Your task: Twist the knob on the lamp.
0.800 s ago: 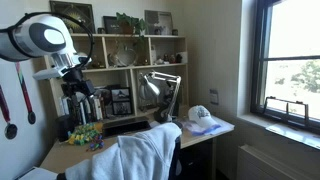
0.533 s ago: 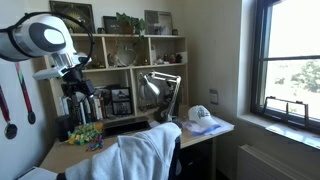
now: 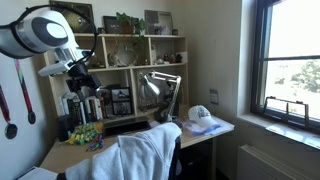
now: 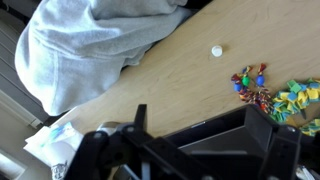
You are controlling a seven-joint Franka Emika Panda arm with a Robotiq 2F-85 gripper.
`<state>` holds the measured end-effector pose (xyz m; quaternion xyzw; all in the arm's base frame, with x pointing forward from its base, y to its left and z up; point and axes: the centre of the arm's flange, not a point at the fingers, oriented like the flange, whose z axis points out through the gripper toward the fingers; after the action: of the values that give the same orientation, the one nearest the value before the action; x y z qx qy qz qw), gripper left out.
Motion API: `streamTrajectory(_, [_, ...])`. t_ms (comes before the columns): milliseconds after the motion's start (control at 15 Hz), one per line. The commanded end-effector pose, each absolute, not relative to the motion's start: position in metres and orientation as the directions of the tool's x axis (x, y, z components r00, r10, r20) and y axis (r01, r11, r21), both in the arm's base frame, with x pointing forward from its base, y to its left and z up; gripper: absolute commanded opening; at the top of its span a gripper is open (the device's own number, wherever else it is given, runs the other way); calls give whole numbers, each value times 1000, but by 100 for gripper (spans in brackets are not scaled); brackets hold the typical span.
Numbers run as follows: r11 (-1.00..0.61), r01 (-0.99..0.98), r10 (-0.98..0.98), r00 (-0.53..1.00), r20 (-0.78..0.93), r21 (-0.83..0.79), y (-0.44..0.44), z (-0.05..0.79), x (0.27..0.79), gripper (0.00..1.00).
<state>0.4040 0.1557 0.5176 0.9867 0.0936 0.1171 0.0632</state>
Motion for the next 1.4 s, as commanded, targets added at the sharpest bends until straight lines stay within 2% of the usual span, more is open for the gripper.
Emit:
streamTrajectory(0, [-967,200,241,918,314,157,129,560,442,100])
streamTrajectory(533, [-951,270,310,826,470,153,61,612,526,100])
streamTrajectory(1333, [-954,282,296,812,504,106,49,597,586,100])
